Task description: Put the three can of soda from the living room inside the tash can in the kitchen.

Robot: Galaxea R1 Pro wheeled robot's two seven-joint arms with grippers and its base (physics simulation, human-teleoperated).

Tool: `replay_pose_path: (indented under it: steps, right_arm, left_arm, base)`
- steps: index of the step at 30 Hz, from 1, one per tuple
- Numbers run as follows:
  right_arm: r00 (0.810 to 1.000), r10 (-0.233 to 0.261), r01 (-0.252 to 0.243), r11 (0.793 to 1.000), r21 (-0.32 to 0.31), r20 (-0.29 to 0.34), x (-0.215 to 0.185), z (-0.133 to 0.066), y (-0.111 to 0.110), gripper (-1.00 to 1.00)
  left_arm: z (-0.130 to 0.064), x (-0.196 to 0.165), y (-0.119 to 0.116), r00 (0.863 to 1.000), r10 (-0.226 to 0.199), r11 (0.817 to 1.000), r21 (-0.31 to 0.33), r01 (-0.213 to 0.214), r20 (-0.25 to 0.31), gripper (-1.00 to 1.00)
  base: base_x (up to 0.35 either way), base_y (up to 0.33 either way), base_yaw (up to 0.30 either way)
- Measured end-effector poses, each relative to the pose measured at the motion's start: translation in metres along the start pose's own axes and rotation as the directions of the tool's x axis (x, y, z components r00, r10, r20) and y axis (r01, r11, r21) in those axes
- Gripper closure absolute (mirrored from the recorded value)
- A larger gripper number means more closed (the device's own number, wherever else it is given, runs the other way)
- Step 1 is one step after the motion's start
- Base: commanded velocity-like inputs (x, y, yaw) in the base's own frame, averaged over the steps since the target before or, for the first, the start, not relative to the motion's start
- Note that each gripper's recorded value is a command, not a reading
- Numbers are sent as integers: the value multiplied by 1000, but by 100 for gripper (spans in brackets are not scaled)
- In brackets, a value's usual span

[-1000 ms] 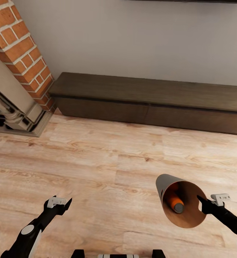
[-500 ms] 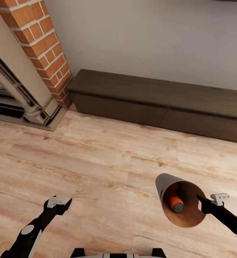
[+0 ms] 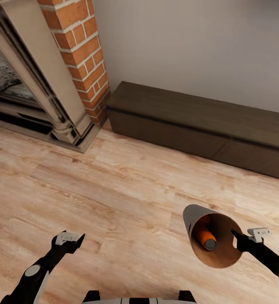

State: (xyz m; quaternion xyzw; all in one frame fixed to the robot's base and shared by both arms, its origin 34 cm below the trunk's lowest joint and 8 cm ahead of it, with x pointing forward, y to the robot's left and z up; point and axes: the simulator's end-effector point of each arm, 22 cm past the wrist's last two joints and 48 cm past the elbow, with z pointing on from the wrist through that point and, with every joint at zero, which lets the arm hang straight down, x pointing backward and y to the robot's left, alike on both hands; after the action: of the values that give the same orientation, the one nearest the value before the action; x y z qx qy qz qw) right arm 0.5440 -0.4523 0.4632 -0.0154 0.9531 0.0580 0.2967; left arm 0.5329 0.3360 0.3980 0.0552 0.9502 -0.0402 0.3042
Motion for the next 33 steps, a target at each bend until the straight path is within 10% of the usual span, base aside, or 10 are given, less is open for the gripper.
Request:
replay_pose_path:
  steps: [33]
  right_arm:
    - [999,2,-2,1000,-2,-42,22,1,1,100]
  left_arm:
    - [3,14,-2,1000,-2,1000,3,2,-24,-100]
  base:
    - [166,247,208]
